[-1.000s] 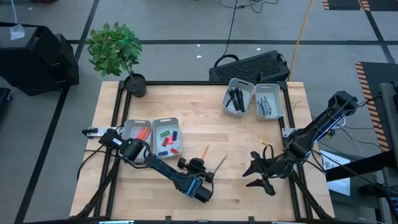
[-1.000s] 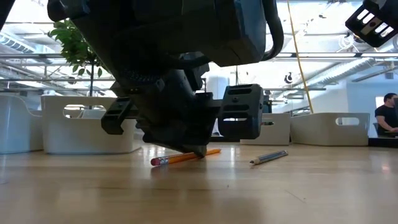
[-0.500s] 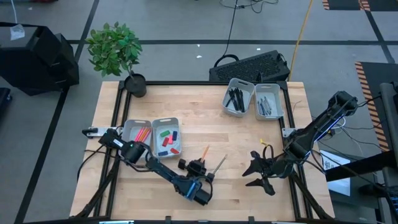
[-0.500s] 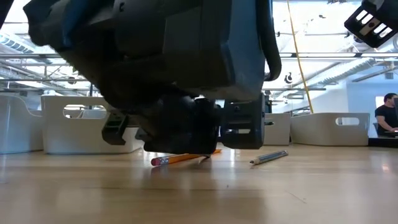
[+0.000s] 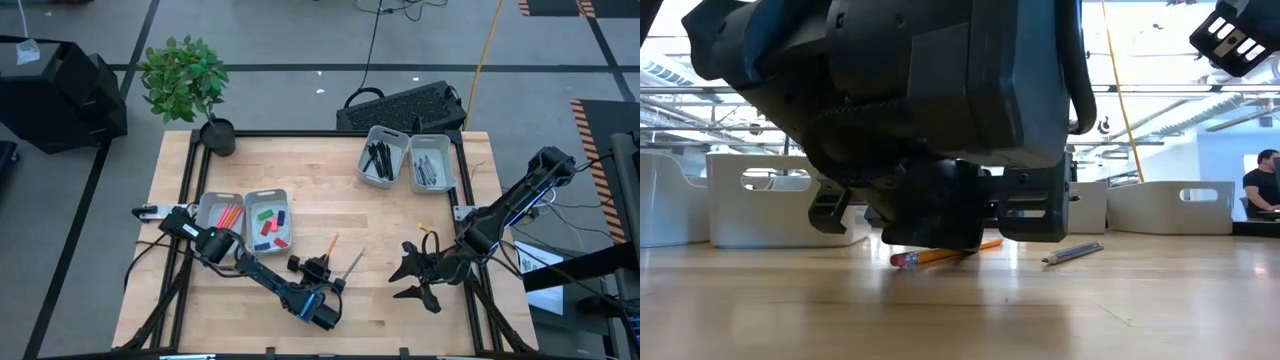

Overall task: Sort crayons/erasers/pens/pencils in bins
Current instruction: Put the yellow pencil into the bottom left gray bin, then put the black pencil into the bottom left gray bin

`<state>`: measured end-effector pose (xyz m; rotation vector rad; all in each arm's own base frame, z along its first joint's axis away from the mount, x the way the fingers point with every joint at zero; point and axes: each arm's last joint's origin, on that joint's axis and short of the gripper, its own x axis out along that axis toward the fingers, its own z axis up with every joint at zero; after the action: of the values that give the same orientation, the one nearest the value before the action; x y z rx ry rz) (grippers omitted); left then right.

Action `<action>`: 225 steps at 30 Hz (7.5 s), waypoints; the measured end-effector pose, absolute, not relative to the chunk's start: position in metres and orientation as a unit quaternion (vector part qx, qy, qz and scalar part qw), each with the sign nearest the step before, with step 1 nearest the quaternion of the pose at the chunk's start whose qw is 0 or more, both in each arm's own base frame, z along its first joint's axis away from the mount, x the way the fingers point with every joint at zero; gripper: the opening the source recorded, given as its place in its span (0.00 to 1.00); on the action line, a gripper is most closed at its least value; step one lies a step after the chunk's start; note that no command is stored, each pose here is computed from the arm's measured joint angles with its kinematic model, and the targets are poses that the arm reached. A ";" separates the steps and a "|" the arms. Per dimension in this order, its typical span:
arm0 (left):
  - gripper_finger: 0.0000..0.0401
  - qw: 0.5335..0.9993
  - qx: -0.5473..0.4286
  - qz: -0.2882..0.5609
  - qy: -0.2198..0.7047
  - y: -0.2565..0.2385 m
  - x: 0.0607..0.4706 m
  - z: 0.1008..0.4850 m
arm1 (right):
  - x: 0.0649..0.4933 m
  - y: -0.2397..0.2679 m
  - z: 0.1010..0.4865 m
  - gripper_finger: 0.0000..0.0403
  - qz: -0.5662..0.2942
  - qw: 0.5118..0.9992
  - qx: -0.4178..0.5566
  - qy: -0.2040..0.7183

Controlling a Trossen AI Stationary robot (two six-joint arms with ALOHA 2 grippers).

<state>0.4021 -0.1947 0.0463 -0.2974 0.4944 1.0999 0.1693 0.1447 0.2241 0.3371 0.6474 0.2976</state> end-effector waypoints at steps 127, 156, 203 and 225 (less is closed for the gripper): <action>0.30 0.583 -0.279 0.597 0.476 -0.032 0.179 0.181 | 0.181 0.138 0.235 0.50 0.092 0.923 0.270 0.258; 0.05 0.587 -0.313 0.570 0.482 -0.025 0.190 0.182 | 0.180 0.139 0.235 0.50 0.095 0.924 0.264 0.259; 0.34 0.888 -0.284 0.249 0.260 -0.183 0.316 0.259 | 0.174 0.142 0.228 0.50 0.165 0.920 0.179 0.307; 0.49 0.875 -0.226 0.307 0.298 -0.199 0.459 0.137 | 0.151 0.165 0.227 0.50 0.223 0.921 0.110 0.301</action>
<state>0.4592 -0.1987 0.1374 -0.4721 0.6223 0.6407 0.1514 0.1654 0.2275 0.2266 0.6181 0.4587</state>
